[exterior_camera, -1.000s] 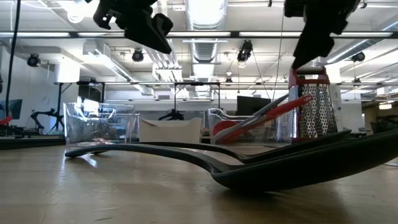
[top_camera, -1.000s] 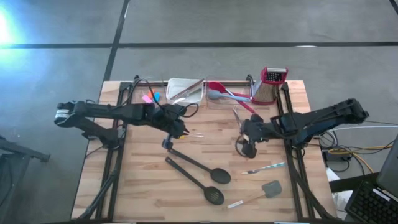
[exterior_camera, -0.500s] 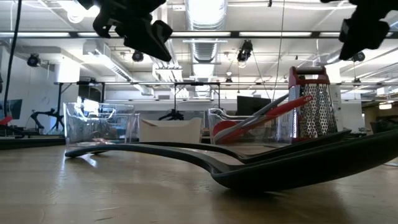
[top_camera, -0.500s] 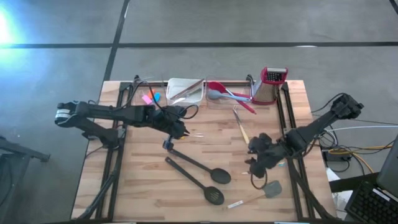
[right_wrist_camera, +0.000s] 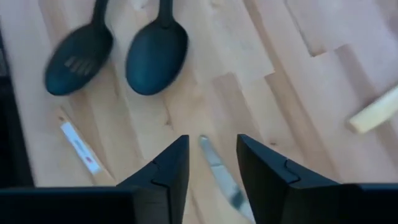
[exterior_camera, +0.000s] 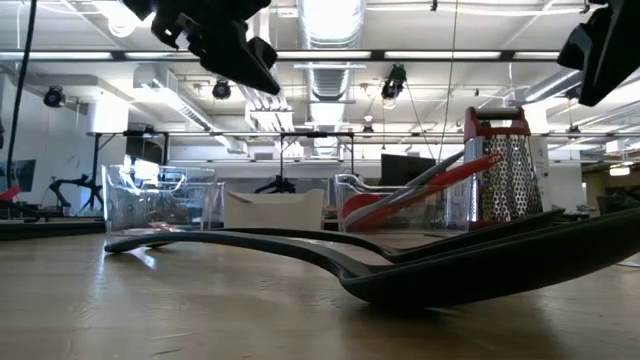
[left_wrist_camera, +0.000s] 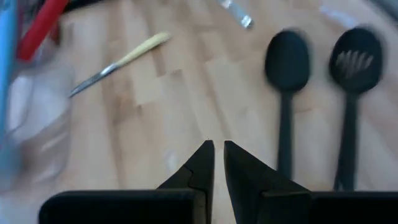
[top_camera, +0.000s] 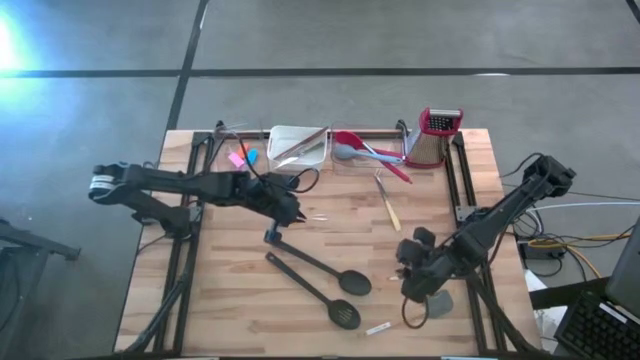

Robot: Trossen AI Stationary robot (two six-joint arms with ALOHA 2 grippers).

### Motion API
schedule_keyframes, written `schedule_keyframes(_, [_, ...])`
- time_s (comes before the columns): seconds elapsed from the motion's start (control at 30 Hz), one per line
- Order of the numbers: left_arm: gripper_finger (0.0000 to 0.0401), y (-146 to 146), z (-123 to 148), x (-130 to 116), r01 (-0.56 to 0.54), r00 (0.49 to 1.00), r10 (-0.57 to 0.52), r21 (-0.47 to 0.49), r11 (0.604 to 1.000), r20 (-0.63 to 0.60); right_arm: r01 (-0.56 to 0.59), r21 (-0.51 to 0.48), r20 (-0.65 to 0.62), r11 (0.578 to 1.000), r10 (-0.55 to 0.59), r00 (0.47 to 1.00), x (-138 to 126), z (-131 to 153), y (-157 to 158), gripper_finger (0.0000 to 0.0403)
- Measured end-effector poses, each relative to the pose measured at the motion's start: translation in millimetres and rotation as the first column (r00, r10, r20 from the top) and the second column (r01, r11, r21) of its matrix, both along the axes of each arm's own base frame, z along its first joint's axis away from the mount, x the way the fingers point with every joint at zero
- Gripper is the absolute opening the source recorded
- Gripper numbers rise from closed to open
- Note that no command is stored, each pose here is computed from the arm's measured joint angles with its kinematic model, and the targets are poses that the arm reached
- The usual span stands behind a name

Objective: Pick & Place Kitchen Items
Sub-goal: Put the black serving spoon into the right transparent bin

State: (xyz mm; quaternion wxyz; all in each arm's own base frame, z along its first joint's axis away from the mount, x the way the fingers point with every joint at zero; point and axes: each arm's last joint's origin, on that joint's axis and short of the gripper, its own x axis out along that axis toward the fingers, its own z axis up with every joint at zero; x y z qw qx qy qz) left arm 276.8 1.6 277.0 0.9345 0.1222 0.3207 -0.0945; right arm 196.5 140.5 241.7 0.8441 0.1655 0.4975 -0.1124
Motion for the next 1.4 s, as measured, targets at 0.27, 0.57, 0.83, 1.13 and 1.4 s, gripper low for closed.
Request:
schedule_keyframes(0.27, [0.0039,-15.7,-31.0,20.6,0.126,0.992,-0.127,-0.076,0.989,-0.021,-0.015,-0.087,-0.023,0.996,0.013,1.0,-2.8,14.8,-6.0,0.0099])
schedule_keyframes(0.57, [0.0085,-46.0,-58.7,55.1,0.232,0.965,-0.237,-0.059,0.971,-0.113,-0.016,-0.114,0.066,0.993,0.024,0.998,-6.0,38.4,-11.4,0.0081])
schedule_keyframes(0.83, [0.015,-62.9,-81.9,78.0,0.256,0.947,-0.266,-0.077,0.964,-0.18,-0.024,-0.164,0.092,0.986,0.039,0.995,-5.2,42.0,-12.6,0.0069])
schedule_keyframes(1.13, [0.0156,-66.1,-105.6,90.5,0.253,0.934,-0.265,-0.082,0.964,-0.24,-0.026,-0.171,0.084,0.985,0.041,0.996,-5.8,41.1,-13.0,0.008])
schedule_keyframes(1.4, [0.0156,-65.5,-117.0,89.3,0.258,0.916,-0.264,-0.063,0.964,-0.301,-0.015,-0.201,0.091,0.98,0.034,0.995,-6.2,41.0,-14.2,0.0076])
